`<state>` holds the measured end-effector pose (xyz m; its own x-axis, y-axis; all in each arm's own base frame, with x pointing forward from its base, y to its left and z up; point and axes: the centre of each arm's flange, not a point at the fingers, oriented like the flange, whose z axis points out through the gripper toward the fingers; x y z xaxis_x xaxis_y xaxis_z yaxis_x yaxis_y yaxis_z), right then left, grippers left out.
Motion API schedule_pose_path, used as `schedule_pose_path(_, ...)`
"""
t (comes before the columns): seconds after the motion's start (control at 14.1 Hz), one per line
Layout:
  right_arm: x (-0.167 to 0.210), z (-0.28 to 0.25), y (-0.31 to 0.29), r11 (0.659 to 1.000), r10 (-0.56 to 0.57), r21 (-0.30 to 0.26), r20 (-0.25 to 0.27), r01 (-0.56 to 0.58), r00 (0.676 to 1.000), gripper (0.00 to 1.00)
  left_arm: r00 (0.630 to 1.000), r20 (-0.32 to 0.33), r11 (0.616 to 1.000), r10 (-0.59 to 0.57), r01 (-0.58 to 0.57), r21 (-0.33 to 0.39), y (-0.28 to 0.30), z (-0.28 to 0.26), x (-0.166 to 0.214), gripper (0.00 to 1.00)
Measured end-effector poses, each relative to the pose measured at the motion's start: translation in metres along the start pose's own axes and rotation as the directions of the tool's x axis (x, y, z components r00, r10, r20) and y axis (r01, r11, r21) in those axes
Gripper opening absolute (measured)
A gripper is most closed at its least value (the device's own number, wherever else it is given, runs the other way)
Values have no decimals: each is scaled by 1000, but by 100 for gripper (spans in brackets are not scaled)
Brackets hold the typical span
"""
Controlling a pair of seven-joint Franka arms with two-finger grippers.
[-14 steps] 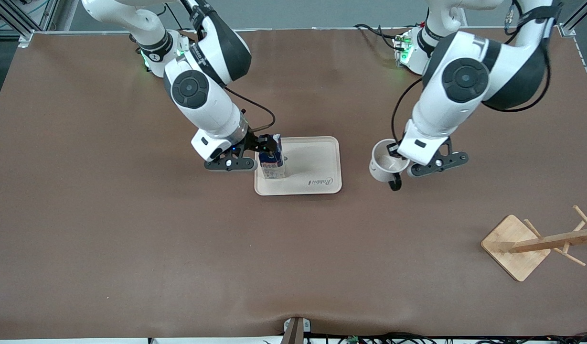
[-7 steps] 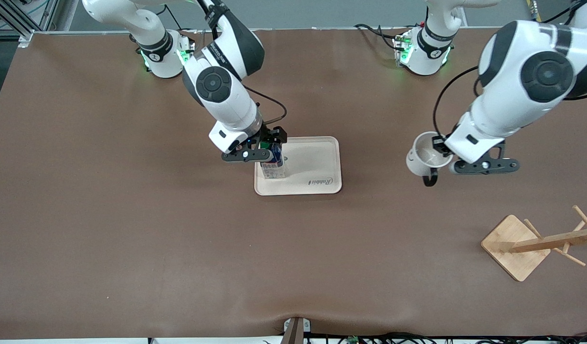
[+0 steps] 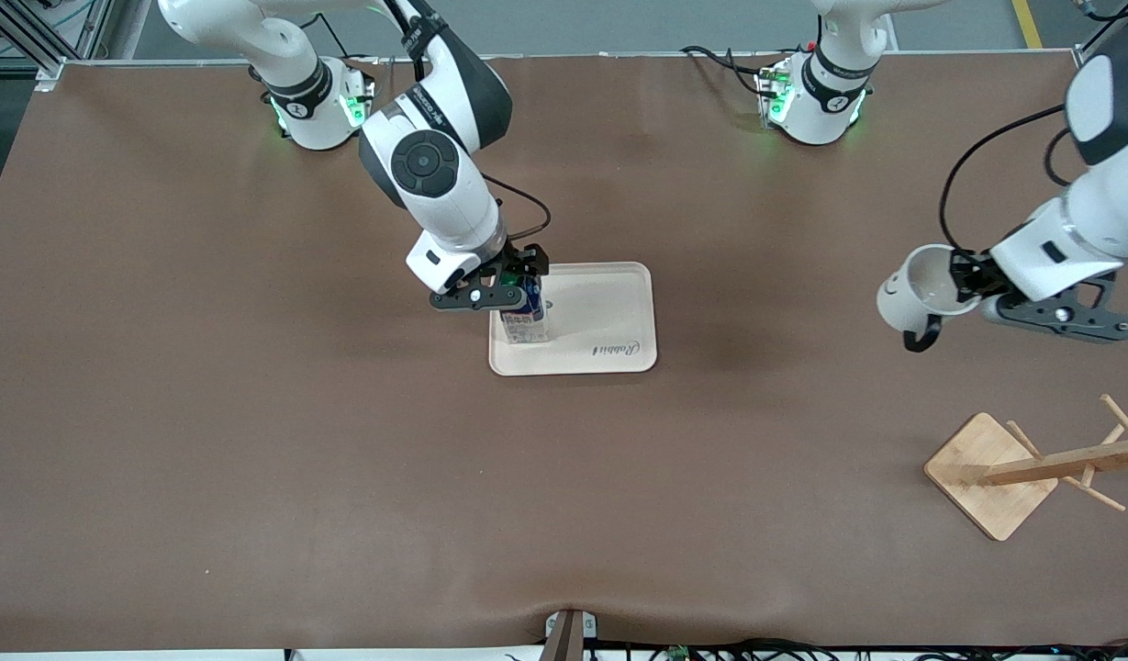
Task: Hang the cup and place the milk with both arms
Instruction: 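Carry the mug toward the wooden stand with the left gripper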
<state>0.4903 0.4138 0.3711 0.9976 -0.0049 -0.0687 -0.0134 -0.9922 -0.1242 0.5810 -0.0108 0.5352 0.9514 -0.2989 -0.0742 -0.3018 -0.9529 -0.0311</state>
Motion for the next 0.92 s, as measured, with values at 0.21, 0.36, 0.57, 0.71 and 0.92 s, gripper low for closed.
schedule_pose_path(0.21,-3,1,-4,1000,6,2,-3,-6,1000,100,996,0,995,90,-90,32,-30,-5,-8,7)
schedule_pose_path(0.36,-3,1,-4,1000,8,2,-3,-8,1000,100,988,28,984,153,-154,86,-39,-6,-10,7)
schedule_pose_path(0.57,-1,0,-3,1000,11,2,-5,-11,1000,100,973,41,967,225,-229,113,-52,-5,-8,7)
schedule_pose_path(0.71,0,-1,-2,1000,12,4,-8,-12,1000,100,959,33,952,280,-282,117,-72,-1,-7,7)
schedule_pose_path(0.92,2,-4,-1,1000,15,6,-12,-15,1000,100,946,22,939,324,-324,114,-108,11,-4,7)
